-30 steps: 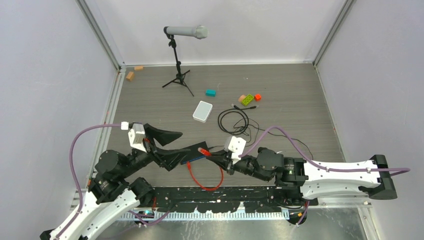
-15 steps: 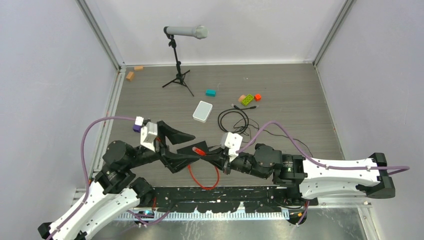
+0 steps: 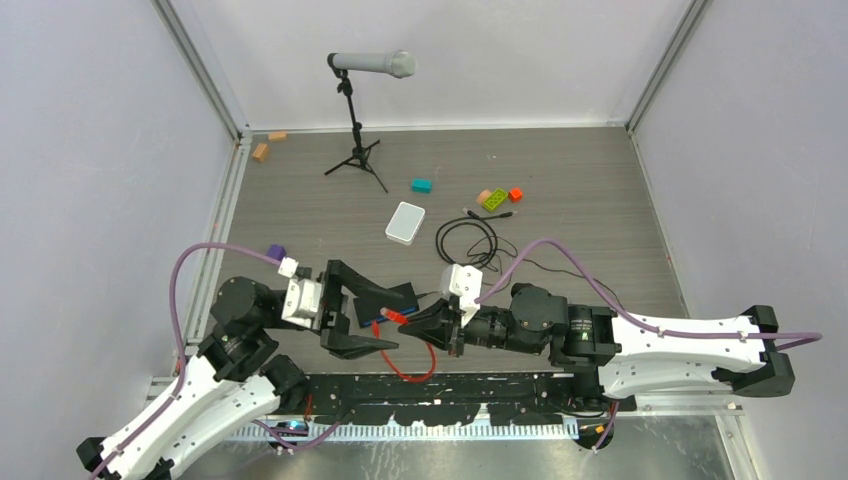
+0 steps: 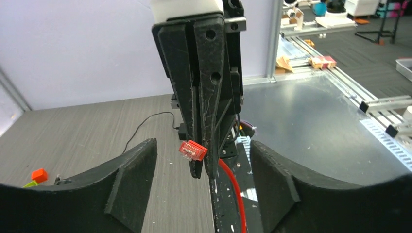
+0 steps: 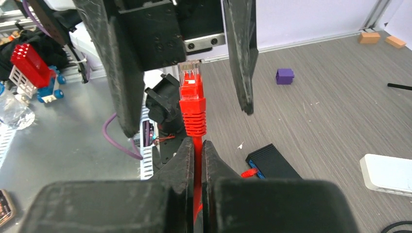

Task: Insert the plug into the switch port
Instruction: Pick up the connector from the center of the board.

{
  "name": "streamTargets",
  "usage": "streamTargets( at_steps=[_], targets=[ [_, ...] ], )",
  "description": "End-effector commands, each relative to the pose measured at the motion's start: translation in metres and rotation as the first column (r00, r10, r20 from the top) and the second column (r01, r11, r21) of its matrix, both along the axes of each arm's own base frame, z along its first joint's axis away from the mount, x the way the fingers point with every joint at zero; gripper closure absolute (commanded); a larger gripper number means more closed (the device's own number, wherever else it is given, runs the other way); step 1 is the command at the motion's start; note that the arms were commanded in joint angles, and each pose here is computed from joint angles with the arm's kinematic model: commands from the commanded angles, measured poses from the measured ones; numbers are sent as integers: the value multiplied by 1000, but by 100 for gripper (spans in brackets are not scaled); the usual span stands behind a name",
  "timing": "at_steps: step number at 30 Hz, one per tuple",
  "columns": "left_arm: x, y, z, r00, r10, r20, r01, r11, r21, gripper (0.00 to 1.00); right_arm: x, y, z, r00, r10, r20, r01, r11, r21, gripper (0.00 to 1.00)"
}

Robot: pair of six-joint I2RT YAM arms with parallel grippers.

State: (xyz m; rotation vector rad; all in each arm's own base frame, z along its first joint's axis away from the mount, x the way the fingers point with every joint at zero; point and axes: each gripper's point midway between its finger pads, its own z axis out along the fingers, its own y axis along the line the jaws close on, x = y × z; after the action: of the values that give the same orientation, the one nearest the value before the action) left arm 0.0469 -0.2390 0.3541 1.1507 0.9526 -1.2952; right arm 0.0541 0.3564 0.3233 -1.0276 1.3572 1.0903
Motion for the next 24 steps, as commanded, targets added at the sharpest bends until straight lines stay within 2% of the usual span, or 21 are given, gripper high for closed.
streamTargets(
  at_steps=[1,9,13,14,15,18,20,24],
  targets=[
    [-14,1,19,987,-81,139,86,996,-24,34,-12,-1,34,998,59,-17,-58,995,81,100],
    [-18,0,25,981,-116,159,120,993,-17,65,-12,-3,30,998,57,-24,-55,996,70,100],
    [-18,0,24,980,-115,161,118,993,-11,89,-11,-5,31,998,51,-22,-49,996,76,100],
    [-17,0,24,981,-113,160,116,993,-8,91,-11,-5,31,998,50,-22,-48,996,79,99],
    [-17,0,23,981,-113,156,115,993,-5,91,-11,-6,32,999,49,-22,-47,996,82,99],
    [-14,-1,19,985,-100,142,101,995,1,71,-11,-7,33,999,48,-21,-46,995,88,100],
    [-13,-1,17,986,-94,137,95,996,3,63,-12,-8,34,999,50,-20,-48,995,92,99],
    [-12,-1,15,988,-86,130,86,996,6,62,-12,-8,36,998,52,-20,-50,994,101,99]
  ],
)
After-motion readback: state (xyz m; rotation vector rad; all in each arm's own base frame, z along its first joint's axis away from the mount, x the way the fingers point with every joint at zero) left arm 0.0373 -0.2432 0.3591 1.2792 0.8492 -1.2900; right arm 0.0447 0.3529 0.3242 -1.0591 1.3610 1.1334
